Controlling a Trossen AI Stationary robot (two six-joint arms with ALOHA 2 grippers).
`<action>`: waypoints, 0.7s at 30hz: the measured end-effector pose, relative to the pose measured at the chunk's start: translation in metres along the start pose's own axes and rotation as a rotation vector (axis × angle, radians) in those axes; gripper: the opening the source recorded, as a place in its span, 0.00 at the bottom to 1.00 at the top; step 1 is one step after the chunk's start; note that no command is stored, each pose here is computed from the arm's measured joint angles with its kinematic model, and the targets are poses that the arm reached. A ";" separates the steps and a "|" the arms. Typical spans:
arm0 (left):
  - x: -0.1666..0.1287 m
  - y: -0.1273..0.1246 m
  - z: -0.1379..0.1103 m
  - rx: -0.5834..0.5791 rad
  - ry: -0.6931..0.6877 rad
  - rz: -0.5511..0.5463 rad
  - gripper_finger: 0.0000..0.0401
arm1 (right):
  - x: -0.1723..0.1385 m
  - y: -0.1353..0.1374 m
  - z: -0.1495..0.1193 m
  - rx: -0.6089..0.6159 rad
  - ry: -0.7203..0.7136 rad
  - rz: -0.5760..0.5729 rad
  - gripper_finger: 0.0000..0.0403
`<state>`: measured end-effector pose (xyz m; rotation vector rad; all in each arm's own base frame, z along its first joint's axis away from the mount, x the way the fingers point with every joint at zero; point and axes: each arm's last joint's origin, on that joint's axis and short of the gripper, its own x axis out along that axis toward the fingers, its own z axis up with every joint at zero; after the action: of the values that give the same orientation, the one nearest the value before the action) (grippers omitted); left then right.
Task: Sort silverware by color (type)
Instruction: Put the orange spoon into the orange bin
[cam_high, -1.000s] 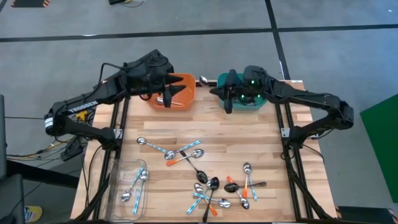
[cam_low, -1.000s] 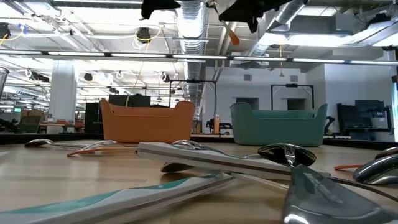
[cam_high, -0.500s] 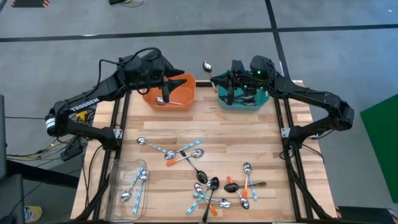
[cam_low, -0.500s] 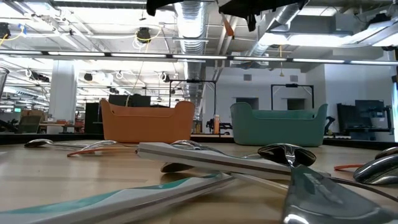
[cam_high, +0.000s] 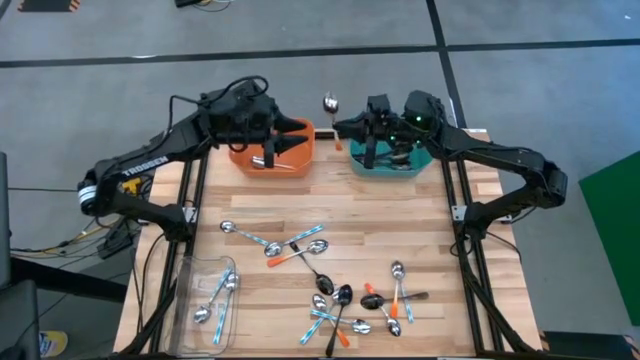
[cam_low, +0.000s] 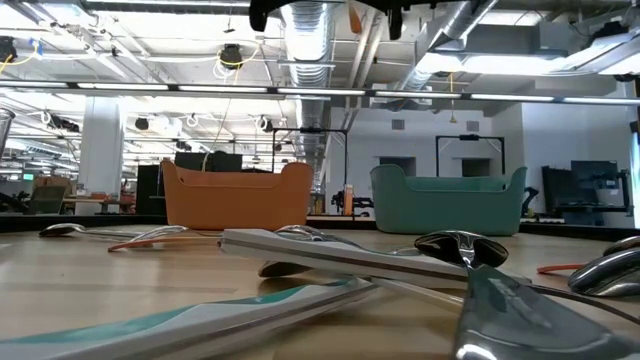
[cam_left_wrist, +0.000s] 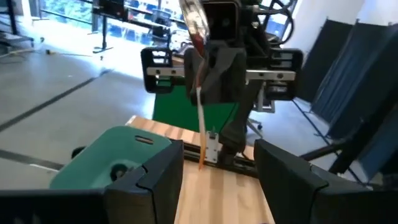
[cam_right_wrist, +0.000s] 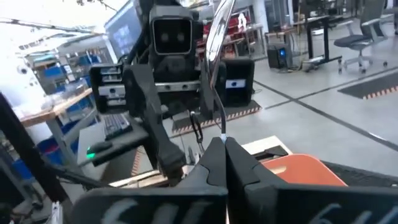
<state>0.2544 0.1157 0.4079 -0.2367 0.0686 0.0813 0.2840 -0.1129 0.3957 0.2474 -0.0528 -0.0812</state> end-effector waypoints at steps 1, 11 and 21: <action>-0.002 -0.001 0.001 0.019 0.000 -0.005 0.46 | 0.000 0.001 0.000 -0.015 0.001 0.002 0.01; 0.005 -0.015 -0.007 0.095 0.051 -0.049 0.46 | 0.005 0.016 -0.008 -0.073 0.031 0.023 0.01; 0.011 -0.042 -0.010 0.074 0.031 -0.044 0.46 | 0.013 0.053 -0.018 -0.099 0.042 0.065 0.02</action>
<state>0.2688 0.0735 0.4069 -0.1650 0.0973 0.0315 0.3017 -0.0581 0.3919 0.1487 -0.0146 -0.0139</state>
